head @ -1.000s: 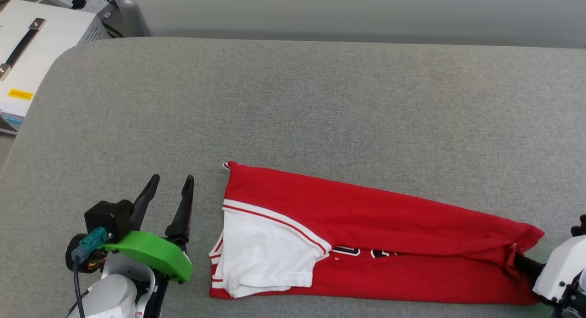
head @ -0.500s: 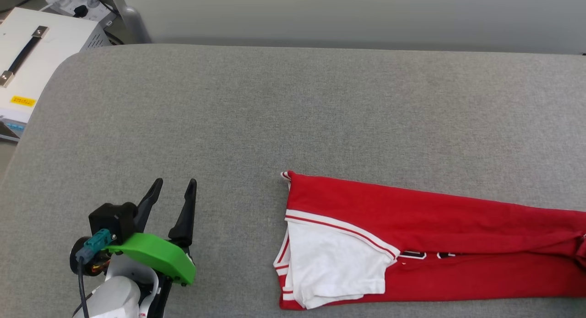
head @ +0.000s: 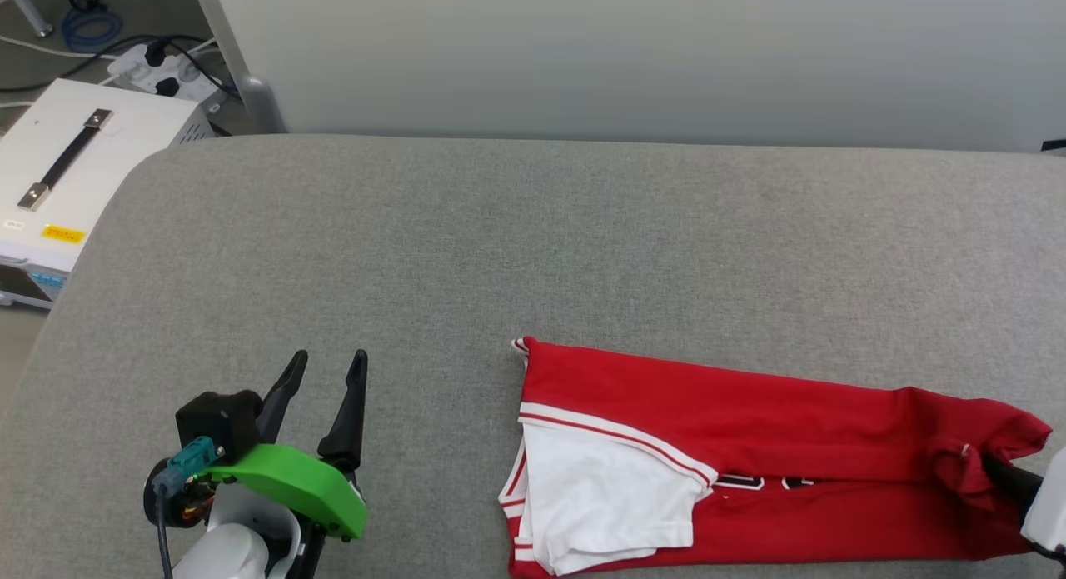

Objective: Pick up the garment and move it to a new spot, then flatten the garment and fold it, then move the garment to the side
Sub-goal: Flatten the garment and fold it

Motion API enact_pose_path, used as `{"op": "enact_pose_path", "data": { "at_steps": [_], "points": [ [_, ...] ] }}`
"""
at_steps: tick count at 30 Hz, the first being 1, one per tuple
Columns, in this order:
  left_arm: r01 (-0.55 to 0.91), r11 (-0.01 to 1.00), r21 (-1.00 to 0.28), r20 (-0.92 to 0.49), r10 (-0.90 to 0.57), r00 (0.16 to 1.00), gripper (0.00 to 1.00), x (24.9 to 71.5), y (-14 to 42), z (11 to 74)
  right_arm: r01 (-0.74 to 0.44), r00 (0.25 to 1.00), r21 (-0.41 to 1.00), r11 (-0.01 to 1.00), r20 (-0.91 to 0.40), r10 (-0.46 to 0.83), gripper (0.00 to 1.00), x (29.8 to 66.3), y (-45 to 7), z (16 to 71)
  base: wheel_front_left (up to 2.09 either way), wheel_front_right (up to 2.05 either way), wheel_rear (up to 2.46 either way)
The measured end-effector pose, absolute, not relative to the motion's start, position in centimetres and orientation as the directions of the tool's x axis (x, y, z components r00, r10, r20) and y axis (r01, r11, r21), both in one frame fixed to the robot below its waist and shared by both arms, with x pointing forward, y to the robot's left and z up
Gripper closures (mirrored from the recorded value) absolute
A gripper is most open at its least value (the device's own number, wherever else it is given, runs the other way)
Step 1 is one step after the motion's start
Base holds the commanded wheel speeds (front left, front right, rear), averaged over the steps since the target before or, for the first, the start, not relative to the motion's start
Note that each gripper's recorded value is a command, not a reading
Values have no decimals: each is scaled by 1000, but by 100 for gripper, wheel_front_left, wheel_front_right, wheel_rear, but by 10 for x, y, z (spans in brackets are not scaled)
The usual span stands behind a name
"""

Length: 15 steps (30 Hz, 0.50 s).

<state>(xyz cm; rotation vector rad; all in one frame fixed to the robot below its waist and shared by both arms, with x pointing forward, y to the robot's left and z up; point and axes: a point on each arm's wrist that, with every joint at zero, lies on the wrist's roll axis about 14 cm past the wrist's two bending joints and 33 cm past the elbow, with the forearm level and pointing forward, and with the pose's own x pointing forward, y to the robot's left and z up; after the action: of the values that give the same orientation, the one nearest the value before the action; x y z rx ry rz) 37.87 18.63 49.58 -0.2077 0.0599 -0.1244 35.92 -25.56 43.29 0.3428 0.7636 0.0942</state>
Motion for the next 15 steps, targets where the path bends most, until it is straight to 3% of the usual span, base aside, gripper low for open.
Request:
{"op": "enact_pose_path", "data": {
  "at_steps": [8,15],
  "points": [
    [96,967,-235,-21,-104,994,0,363,190,502,-101,704,441,892,-602,378,100,347,-183,456,0,0,0],
    [57,968,-245,0,-59,998,0,354,204,507,-232,636,566,792,-528,563,100,337,-96,474,0,0,0]
  ]
}}
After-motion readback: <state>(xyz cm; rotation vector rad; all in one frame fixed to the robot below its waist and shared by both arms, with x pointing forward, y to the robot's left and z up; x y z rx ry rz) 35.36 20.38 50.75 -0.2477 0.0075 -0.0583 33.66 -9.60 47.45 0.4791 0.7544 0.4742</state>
